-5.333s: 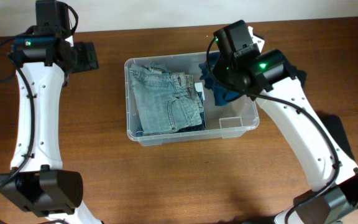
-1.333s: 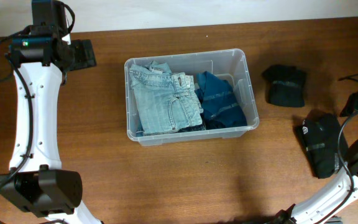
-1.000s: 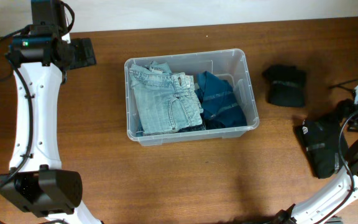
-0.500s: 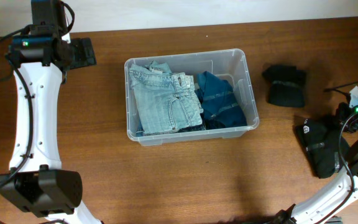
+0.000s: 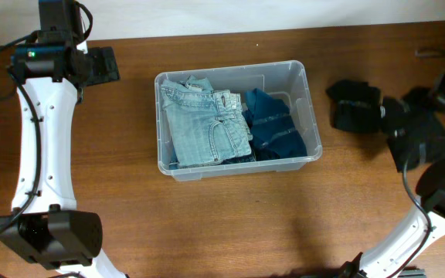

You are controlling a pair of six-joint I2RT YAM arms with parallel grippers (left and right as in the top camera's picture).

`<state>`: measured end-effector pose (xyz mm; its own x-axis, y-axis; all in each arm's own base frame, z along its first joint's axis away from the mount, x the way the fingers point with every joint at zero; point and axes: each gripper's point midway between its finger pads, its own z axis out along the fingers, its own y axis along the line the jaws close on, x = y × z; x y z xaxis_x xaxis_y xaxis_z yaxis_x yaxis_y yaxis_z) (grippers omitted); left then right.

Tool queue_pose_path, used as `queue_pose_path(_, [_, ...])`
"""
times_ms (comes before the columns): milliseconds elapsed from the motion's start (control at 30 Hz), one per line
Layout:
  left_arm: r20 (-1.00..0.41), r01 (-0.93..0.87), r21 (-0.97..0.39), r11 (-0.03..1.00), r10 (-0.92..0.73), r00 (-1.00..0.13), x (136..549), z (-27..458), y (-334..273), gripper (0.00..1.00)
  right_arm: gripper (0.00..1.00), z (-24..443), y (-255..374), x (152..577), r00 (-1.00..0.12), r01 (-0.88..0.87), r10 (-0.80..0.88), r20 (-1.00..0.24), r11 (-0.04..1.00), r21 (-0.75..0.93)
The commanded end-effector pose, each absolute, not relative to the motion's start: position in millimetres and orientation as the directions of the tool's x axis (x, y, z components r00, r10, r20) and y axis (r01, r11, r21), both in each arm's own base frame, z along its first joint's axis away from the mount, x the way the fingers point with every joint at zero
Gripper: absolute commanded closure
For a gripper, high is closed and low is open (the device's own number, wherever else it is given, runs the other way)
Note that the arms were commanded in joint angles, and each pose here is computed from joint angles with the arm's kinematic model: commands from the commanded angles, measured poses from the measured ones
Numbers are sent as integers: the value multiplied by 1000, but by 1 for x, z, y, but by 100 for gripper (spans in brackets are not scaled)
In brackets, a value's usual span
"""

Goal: Pack container
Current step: 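Carry the black clothing over the bin and lower it onto the blue garment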

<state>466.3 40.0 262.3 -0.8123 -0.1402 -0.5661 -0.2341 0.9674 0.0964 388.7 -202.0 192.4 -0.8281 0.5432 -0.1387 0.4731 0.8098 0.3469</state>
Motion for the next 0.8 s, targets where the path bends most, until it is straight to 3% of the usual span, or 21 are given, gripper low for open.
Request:
queue_pose_path(0, [-590, -246, 86, 965, -150, -794, 465, 274, 43, 1, 96, 253, -161, 414, -789, 431, 569, -231, 782, 451])
queue_pose_path(133, [-590, -246, 86, 965, -149, -794, 465, 274, 43, 1, 96, 311, -94, 438, -757, 358, 607, -242, 695, 623])
queue_pose_path(300, [-590, -246, 86, 965, -150, -793, 465, 274, 43, 1, 96, 335, -32, 452, -758, 349, 632, -160, 601, 719])
queue_pose_path(500, [-590, -246, 86, 965, -150, -793, 465, 274, 43, 0, 96, 331, 38, 464, -792, 344, 593, -145, 630, 696])
queue_pose_path(767, [-590, -246, 86, 965, -149, -794, 465, 274, 43, 1, 96, 300, 91, 457, -785, 435, 590, -187, 741, 512])
